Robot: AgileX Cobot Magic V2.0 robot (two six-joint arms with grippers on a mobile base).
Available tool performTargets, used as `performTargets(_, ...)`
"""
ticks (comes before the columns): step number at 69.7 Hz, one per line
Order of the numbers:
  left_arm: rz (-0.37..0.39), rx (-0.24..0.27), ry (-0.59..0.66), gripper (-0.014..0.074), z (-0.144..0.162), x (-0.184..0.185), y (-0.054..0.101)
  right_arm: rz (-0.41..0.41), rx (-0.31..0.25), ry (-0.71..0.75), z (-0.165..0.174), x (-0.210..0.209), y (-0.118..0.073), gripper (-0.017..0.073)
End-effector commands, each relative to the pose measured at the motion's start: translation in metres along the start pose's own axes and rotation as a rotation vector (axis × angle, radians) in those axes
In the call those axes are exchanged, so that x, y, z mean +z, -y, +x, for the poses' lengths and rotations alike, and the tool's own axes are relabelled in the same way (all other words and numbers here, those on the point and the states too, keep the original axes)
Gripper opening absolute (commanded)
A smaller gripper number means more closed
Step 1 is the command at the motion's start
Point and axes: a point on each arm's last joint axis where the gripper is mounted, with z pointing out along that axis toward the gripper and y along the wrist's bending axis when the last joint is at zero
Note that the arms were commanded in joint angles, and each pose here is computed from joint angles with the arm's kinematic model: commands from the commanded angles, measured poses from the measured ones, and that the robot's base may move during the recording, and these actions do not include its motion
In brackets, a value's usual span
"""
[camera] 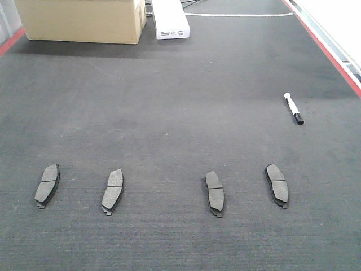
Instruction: Move and align brake pads A on conveyor
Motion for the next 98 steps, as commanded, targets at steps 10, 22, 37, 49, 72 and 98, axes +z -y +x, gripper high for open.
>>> performTargets(10,0.0,0.036,0.125,-0.0008,-0.009,-0.007,0.0,-0.015,-0.015,0.073,-0.012,-0.002,-0.002,-0.0009)
performTargets(22,0.003,0.037,0.119,-0.0008,-0.008,-0.006,0.0,-0.016,-0.014,0.073,-0.012,-0.002,-0.002,-0.0009)
performTargets(37,0.003,0.037,0.119,-0.0008,-0.008,-0.006,0.0,-0.016,-0.014,0.073,-0.012,-0.002,-0.002,-0.0009)
performTargets(49,0.003,0.037,0.119,-0.0008,-0.008,-0.006,0.0,-0.016,-0.014,0.073,-0.012,-0.002,-0.002,-0.0009)
performTargets(72,0.003,0.037,0.119,-0.0008,-0.008,-0.006,0.0,-0.016,-0.014,0.073,-0.012,-0.002,-0.002,-0.0009)
performTargets(98,0.003,0.037,0.12,-0.0008,-0.009,-0.006,0.0,-0.002,-0.139,0.076,0.007,0.002,-0.005,-0.0009)
